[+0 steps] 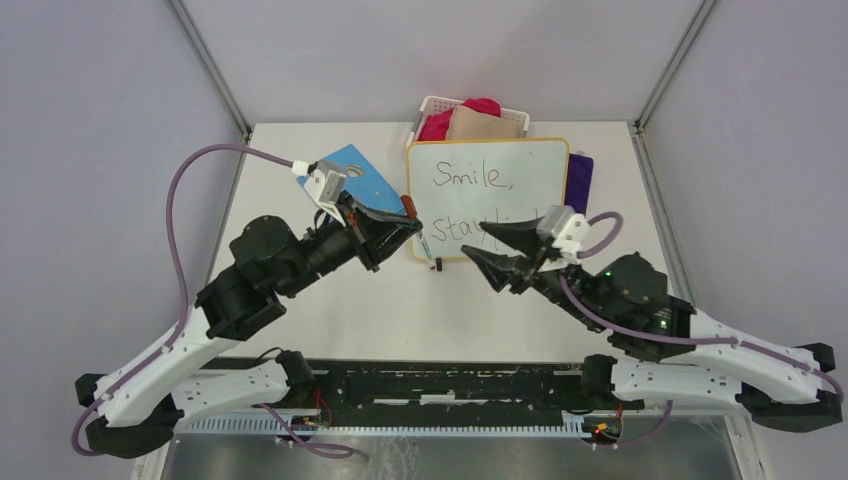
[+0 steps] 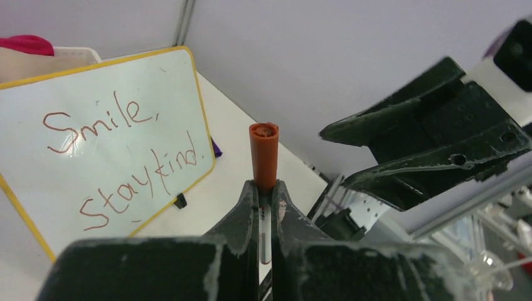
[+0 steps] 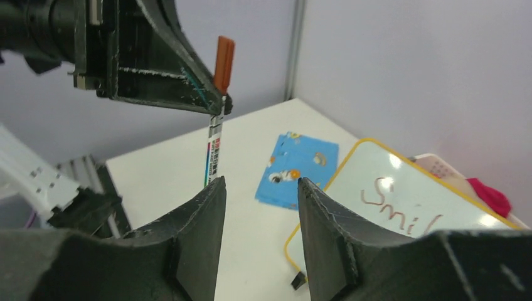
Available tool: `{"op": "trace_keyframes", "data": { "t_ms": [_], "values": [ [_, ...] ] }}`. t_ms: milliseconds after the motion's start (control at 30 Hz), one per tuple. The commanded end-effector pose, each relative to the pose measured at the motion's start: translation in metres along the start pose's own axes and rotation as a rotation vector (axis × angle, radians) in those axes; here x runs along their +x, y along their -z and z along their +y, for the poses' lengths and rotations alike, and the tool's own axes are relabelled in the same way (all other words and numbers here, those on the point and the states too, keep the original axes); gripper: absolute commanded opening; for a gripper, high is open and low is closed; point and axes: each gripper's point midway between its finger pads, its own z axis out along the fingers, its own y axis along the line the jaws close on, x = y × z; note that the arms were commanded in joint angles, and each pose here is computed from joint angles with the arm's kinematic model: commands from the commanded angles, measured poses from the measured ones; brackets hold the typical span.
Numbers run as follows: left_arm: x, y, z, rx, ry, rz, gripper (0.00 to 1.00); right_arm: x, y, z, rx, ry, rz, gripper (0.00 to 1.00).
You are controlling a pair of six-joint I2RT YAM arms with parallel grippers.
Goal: Write a sentence on the whiteboard
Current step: Place the whiteboard marker at the center of the board.
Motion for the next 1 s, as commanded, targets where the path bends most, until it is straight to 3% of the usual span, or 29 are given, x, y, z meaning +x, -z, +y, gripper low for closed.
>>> {"op": "trace_keyframes", "data": {
  "t_ms": [0,233,400,600,967],
  "values": [
    [0.028,0.030,-0.012,0.141,-0.210,0.166,0.02,0.014,-0.011,0.050,-0.228,-0.053,0.097,0.52],
    [0.034,0.038,-0.017,0.187,-0.206,0.183,0.02,0.035,-0.029,0.075,-0.358,-0.116,0.142,0.54],
    [0.034,0.038,-0.022,0.213,-0.208,0.185,0.02,0.050,-0.038,0.071,-0.344,-0.188,0.148,0.51],
    [0.033,0.039,-0.020,0.209,-0.203,0.163,0.02,0.038,-0.039,0.080,-0.422,-0.304,0.048,0.49],
    [0.037,0.040,-0.015,0.193,-0.183,0.147,0.02,0.040,-0.041,0.090,-0.503,-0.331,0.058,0.50]
  ]
}}
